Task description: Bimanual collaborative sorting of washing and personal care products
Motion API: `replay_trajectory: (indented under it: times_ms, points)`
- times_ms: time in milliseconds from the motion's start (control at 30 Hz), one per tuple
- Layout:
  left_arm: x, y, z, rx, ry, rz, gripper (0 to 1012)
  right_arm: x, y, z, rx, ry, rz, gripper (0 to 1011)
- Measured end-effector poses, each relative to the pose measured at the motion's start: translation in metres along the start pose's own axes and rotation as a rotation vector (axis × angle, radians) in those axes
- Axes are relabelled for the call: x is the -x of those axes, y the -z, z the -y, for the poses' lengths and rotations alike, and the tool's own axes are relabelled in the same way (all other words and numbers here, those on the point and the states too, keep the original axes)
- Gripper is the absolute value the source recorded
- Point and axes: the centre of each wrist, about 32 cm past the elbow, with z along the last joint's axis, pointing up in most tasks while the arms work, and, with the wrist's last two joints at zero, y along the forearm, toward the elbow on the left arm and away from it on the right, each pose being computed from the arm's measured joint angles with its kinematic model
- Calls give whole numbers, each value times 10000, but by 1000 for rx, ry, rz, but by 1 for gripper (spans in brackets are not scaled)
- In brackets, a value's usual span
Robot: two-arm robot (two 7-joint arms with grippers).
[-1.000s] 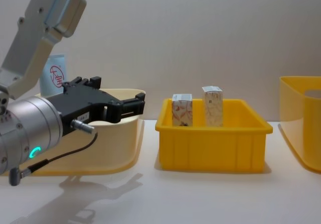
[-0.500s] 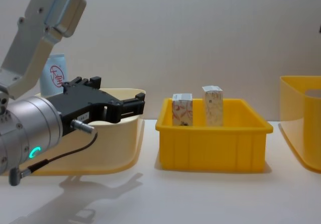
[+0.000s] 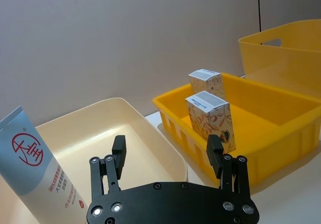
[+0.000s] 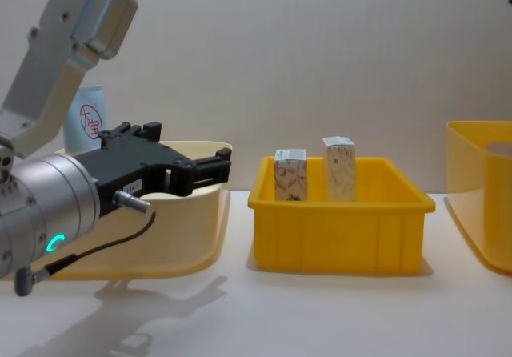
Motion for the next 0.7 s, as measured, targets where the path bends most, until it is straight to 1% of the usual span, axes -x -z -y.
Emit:
replay_trajectory:
  times_ms: [100,300,467,700]
  points:
    - [0,0,0,0,0,0,1002,-1,-13,14,-22,-17,-9,1001]
    - [0,0,0,0,0,0,1002,-1,-12,24,-21,-21,-9,1001]
    - [0,0,0,0,0,0,1001,21,14,86,11,-36,-4,1001]
    - [0,0,0,0,0,0,1001,93,71,251,94,-79,9,1001]
